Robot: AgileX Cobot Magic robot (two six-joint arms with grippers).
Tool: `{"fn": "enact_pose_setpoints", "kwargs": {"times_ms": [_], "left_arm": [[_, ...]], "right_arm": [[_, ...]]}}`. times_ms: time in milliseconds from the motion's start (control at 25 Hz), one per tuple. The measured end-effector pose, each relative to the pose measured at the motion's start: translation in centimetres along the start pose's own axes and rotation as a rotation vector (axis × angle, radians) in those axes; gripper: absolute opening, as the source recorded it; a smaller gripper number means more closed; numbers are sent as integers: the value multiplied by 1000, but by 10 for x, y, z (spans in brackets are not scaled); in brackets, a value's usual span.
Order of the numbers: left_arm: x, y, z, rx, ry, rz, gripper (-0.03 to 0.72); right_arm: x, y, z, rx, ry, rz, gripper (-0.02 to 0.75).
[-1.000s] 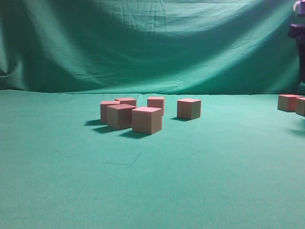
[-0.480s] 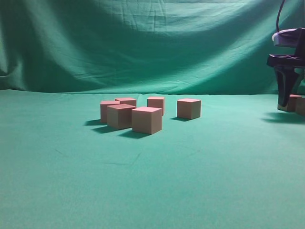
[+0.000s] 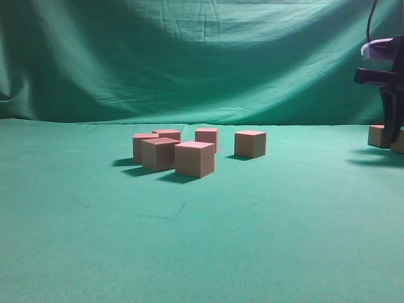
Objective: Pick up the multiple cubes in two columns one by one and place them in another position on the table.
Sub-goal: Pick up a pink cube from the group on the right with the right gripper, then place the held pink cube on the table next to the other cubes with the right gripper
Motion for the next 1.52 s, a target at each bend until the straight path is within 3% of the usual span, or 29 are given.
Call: {"fn": "enact_pose_setpoints", "kwargs": {"times_ms": [240,600,760,960,1240,1520], "left_arm": [[0,0,0,0,0,0,0],[0,0,0,0,0,0,0],[0,0,0,0,0,0,0],[0,0,0,0,0,0,0],[0,0,0,0,0,0,0],[0,0,0,0,0,0,0]], "right_arm": [[26,-14,-29,79,42,-47,261],[112,-36,-135,-67,125,-284,261],[146,-66,-176,-135,175,-394,261],[164,-122,-206,-151,221,-499,261],[167,-199,-178,18,207,-571,261],[180,-218,-136,75,196,-530,261]]}}
Point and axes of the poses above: a point on each arm's last joint axis where the gripper is mounted, z pointing out along that axis toward the gripper, x along the wrist's bending axis when the last joint is at zero, y = z × x, the point moved 5 cm from there along z, pointing out along that axis toward the gripper, and after that the axes turned 9 degrees about z, right-handed, at the moved point
